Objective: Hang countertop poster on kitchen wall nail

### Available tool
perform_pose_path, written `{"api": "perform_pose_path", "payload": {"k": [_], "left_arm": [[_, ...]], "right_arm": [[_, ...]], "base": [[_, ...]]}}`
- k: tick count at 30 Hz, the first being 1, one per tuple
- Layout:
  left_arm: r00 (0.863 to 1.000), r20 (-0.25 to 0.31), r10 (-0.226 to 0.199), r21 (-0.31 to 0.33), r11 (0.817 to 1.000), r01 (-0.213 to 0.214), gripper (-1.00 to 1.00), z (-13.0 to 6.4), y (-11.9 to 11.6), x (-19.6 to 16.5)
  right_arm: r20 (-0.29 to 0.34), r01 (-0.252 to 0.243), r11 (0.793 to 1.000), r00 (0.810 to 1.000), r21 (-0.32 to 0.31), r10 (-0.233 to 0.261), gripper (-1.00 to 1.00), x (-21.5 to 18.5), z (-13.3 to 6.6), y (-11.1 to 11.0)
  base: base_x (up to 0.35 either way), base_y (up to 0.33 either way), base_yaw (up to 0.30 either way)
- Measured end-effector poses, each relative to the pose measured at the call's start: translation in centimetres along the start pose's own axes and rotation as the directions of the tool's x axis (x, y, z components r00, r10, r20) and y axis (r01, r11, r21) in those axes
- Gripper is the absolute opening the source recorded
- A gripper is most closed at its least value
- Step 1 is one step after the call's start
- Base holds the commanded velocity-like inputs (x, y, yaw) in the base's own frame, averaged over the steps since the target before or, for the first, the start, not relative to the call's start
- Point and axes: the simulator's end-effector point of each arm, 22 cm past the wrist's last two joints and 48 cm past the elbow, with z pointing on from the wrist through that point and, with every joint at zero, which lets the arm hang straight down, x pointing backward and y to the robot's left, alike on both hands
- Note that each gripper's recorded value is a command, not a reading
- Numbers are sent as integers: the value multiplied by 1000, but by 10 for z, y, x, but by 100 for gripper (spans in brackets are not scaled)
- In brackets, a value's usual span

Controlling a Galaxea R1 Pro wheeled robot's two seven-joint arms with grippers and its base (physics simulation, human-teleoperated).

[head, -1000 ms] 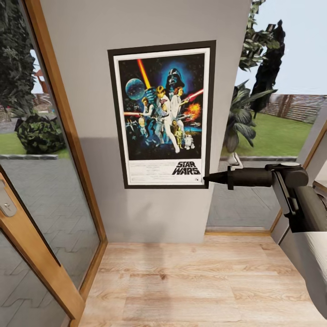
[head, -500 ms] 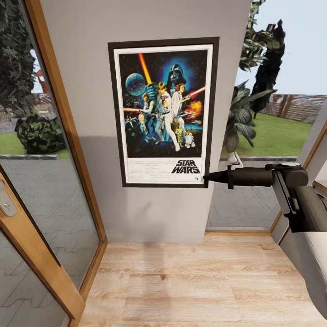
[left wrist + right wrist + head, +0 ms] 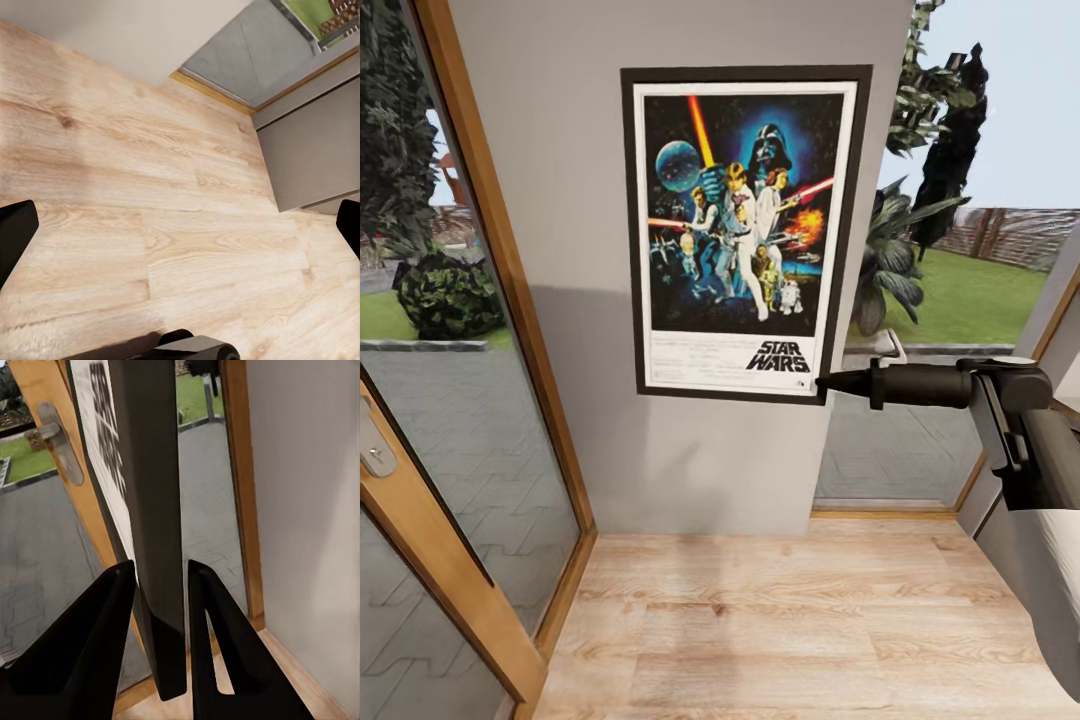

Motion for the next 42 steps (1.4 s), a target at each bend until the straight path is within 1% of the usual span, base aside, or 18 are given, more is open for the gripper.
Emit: {"api": "perform_pose_path", "payload": {"k": [42], "left_arm": [[1000, 0, 1, 0, 1000, -1, 100, 0, 0, 0]], "right_arm": [[1, 4, 1000, 1000, -5, -4, -100, -1, 0, 2]], "base": [[0, 0, 0]]}}
